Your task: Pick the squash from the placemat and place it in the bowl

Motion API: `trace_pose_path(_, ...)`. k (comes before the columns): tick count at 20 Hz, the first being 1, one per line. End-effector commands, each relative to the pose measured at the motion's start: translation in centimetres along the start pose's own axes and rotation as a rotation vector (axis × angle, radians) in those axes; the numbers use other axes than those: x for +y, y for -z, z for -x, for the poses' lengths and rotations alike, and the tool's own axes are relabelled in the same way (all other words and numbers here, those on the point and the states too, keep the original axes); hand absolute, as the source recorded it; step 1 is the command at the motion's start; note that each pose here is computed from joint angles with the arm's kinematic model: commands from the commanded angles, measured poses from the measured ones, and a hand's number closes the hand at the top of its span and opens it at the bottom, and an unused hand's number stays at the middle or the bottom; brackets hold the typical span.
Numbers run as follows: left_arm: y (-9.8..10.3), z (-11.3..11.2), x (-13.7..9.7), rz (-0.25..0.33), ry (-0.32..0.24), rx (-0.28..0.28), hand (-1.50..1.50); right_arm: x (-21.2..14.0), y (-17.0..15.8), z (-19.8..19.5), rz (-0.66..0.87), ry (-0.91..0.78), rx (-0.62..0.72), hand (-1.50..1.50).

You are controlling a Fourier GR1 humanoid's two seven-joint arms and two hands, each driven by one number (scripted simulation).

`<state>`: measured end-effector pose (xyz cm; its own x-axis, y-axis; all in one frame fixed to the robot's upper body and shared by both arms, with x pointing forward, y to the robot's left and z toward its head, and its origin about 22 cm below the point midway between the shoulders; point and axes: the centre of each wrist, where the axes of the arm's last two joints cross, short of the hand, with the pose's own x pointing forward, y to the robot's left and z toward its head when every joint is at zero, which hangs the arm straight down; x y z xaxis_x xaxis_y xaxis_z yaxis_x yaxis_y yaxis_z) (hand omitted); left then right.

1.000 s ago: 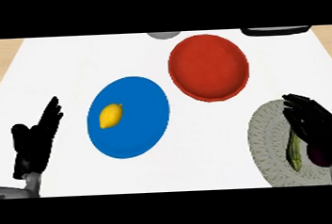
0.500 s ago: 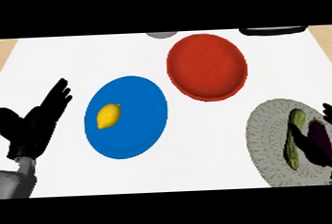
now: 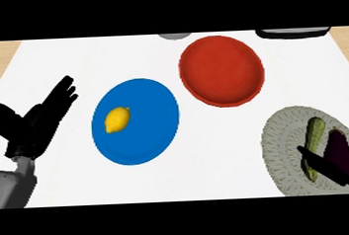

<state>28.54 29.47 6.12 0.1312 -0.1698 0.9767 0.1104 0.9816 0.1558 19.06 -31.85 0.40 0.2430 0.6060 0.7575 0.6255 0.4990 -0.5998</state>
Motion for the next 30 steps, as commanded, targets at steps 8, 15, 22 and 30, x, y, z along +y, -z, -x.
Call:
trace_pose_path(8, 0.5, -1.9, 0.1, 0.046, 0.011, -0.007, 0.0, -3.7, 4.9, -7.5, -0.261, -0.373, 0.277, -1.5)
trace_pose_path(15, 0.3, -0.7, -0.4, 0.036, -0.01, -0.008, 0.0, -2.0, 5.8, -14.7, -0.381, -0.485, 0.382, -1.5)
trace_pose_path(22, 1.2, -0.9, -0.8, 0.031, -0.009, 0.008, 0.0, -0.5, 5.7, -15.7, -0.477, -0.586, 0.473, -1.5)
trace_pose_path(30, 0.8, -0.2, 0.0, 0.018, 0.001, -0.011, 0.0, 0.0, 8.0, -15.9, -0.53, -0.61, 0.523, -1.5)
